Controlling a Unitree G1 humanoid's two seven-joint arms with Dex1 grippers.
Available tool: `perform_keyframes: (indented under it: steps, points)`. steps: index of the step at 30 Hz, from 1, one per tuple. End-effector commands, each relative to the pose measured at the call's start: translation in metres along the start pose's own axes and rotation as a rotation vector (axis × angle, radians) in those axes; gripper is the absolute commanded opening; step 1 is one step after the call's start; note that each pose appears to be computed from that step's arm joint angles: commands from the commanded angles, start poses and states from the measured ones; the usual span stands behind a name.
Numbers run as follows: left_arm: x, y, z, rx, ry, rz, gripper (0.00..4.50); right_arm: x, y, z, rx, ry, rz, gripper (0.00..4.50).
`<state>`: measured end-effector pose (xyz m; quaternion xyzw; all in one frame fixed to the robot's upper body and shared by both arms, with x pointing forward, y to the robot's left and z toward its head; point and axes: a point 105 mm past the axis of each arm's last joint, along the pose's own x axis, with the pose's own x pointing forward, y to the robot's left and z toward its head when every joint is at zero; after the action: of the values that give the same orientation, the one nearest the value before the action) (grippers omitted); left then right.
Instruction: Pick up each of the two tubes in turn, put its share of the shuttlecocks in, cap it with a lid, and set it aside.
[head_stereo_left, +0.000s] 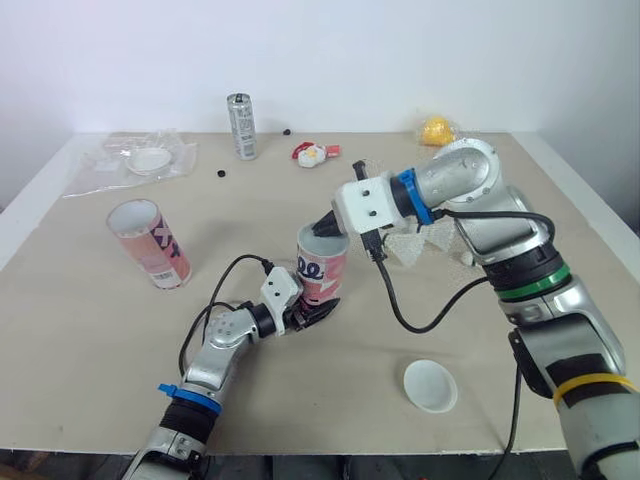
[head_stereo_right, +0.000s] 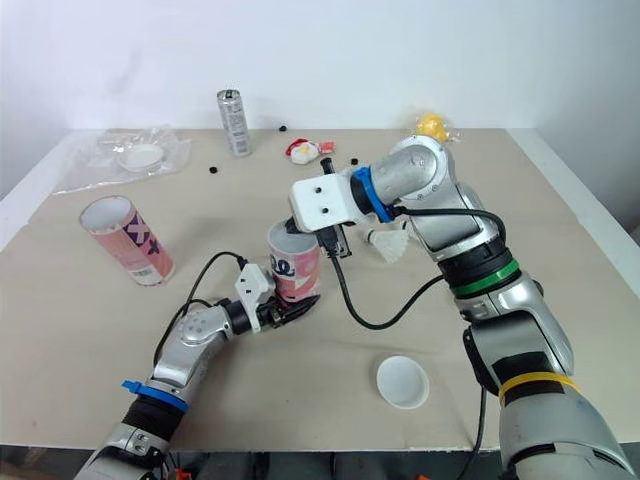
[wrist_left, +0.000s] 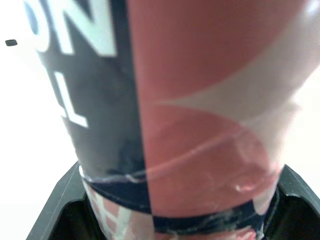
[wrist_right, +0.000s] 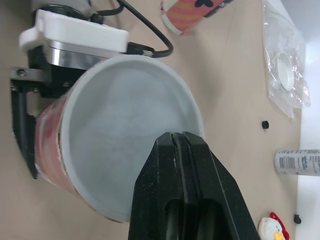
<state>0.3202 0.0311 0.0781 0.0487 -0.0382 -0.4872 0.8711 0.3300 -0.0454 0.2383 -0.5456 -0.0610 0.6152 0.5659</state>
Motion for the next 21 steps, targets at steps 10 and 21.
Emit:
perform_keyframes:
  steps: [10, 21]
  points:
    - [-0.004, -0.010, -0.023, -0.051, 0.076, -0.023, 2.93, -0.016, -0.025, 0.011, 0.174, -0.223, -0.163, 0.05]
    - [-0.018, -0.004, -0.019, -0.033, 0.110, -0.077, 4.50, -0.070, 0.011, 0.033, 0.601, -0.526, -0.224, 4.46]
